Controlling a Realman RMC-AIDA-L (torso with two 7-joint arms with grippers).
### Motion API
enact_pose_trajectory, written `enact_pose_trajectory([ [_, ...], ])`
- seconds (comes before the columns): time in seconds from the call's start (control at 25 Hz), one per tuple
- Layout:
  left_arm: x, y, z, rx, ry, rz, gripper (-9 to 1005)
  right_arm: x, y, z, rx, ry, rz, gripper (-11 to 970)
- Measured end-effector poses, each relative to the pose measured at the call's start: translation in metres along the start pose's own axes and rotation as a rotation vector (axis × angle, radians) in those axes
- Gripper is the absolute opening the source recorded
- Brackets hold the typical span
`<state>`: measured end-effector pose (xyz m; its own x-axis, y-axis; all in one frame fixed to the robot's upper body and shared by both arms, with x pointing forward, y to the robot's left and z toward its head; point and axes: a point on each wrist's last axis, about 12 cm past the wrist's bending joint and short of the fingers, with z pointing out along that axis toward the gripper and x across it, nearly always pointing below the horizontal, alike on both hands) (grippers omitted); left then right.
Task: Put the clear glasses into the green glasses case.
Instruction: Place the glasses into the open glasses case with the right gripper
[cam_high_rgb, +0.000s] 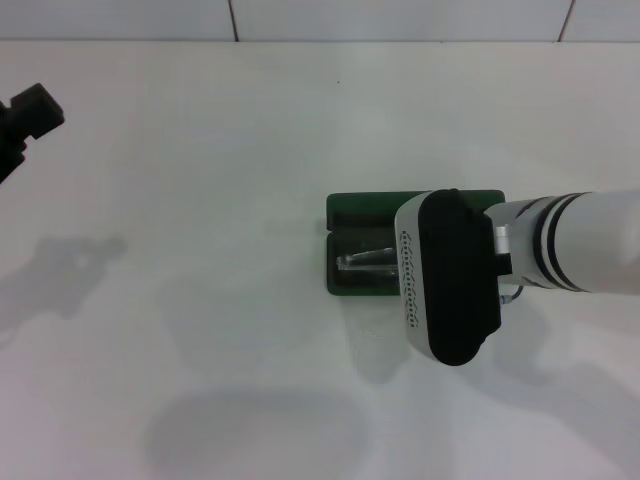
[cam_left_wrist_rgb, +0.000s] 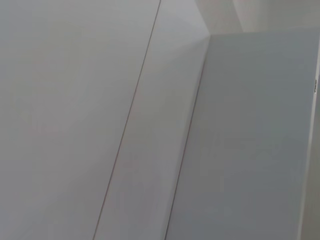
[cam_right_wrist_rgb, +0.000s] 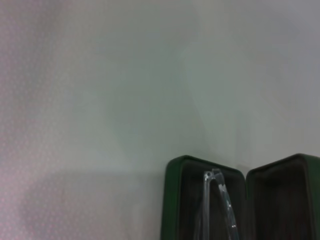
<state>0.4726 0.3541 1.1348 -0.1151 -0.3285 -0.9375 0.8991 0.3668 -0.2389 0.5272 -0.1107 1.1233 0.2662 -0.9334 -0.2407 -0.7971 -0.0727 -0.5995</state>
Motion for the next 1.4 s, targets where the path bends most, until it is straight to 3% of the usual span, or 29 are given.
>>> enact_pose_trajectory([
  [1.4, 0.001, 0.0014, 0.0011, -0.003, -0.003, -0.007, 44, 0.0002, 0.0037, -0.0003, -0.015, 0.019, -0.025, 90],
])
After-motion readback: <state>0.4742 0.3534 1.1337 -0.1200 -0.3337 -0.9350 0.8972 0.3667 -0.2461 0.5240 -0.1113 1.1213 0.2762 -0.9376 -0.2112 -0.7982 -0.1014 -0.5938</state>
